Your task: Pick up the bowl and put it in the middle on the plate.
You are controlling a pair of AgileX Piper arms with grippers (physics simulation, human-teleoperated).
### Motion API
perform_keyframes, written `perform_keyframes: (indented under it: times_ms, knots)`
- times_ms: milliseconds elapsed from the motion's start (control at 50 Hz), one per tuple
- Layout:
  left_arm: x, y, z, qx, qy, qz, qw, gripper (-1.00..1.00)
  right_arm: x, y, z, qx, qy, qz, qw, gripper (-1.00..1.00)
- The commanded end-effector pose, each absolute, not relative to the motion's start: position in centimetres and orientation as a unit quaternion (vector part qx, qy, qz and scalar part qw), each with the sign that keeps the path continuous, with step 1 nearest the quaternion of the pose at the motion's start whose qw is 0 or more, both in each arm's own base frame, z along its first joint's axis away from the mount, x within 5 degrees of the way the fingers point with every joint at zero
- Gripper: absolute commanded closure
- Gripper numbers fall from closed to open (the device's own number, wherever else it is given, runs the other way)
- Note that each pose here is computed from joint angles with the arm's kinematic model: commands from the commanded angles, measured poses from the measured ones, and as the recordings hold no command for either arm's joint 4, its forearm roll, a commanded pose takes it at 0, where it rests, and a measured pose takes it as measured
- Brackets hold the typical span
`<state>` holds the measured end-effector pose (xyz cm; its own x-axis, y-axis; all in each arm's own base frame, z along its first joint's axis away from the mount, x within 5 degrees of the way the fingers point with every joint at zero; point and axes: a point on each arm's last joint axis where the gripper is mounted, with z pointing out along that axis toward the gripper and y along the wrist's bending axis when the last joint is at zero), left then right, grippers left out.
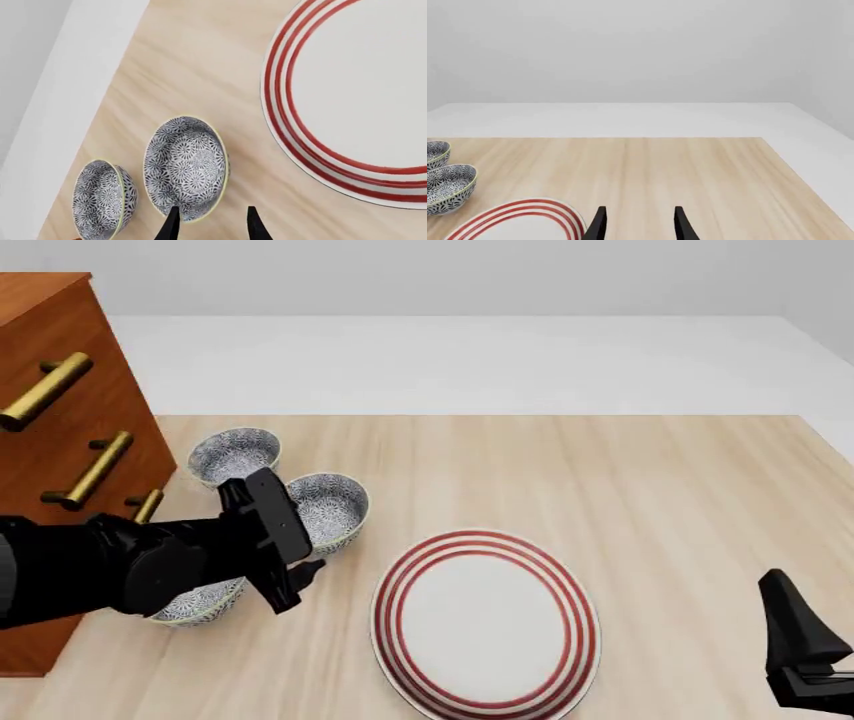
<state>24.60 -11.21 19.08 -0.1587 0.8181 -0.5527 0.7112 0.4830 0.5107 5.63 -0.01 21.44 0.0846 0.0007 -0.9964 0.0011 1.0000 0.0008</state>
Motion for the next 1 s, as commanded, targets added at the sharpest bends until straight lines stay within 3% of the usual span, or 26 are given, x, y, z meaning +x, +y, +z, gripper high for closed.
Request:
perform_keyframes:
  times_ms: [20,1000]
  knots:
    - [25.6,-11.1,17.8,0.51,0.759,0.073,0.398,-1.0,5.6,0.0,21.4,0.001,0.676,0.0,0.736,-1.0]
    - [28.5,-11.8,13.8,0.539,0.76,0.081,0.355,-1.0,5.6,0.0,21.5,-0.001,0.674,-0.002,0.738,-1.0]
